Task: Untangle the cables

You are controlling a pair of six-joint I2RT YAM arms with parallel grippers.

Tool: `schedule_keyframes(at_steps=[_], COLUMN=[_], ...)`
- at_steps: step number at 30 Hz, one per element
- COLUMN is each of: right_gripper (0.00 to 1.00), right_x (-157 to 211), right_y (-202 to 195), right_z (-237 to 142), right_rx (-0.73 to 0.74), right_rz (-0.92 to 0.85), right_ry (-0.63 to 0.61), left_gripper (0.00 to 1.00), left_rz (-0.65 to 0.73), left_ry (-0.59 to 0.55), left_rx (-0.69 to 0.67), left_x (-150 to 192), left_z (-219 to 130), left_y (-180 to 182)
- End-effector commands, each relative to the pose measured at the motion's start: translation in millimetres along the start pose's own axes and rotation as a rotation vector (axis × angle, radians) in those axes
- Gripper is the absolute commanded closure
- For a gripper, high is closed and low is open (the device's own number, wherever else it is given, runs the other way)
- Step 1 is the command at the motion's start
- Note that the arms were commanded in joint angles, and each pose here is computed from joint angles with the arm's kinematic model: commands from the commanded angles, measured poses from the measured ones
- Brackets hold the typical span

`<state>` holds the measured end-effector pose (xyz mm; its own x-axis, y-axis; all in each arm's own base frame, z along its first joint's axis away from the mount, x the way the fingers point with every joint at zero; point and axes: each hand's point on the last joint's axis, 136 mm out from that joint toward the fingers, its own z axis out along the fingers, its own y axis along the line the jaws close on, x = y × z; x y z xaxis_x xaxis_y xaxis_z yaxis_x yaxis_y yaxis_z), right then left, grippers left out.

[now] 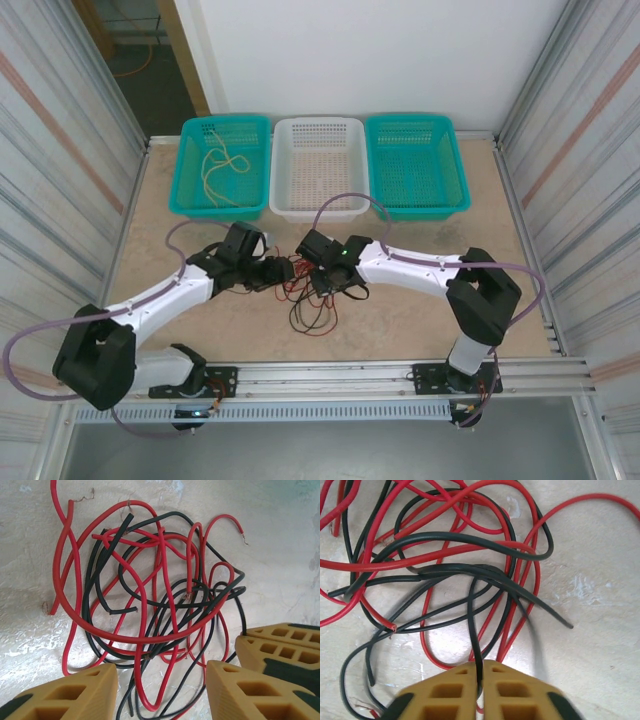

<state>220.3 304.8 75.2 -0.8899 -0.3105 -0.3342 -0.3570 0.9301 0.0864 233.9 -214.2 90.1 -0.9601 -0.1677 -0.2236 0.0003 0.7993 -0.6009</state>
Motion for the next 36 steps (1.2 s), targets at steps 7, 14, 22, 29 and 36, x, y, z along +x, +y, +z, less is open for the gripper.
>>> schedule_keyframes(at_steps=[7,14,22,29,36], right_gripper=[1.0,1.0,1.0,1.0,1.0], right_x=[-17.6,-37.1,-56.2,-63.8,-67.4], right_y=[-2.2,-3.6,-7.7,-23.6,-38.9], right_z=[-70.7,-158.4,-255.3,-305.2,-333.8], right_rx=[-0.007,-0.092,-0.217,-0.252,-0.272], right_rz=[-0.065,-0.044,0.004,0.047,0.123], right_ry=[-0.182,-0.42,-0.71,-0.841,-0.931], left_gripper=[0.5,0.45,0.44,0.41,0.33], left_rz=[-0.001,0.055,0.209,0.322,0.398], left_ry=[0.018,0.017,-0.01,-0.145,-0.211], left_rx=[0.026,0.085,0.153,0.147,0.22], left_x=[4.6,5.5,1.9,-18.2,-17.3], left_z=[5.9,3.6,-12.0,-61.4,-90.8], left_y=[-3.8,-25.7,-70.1,-91.9,-109.1])
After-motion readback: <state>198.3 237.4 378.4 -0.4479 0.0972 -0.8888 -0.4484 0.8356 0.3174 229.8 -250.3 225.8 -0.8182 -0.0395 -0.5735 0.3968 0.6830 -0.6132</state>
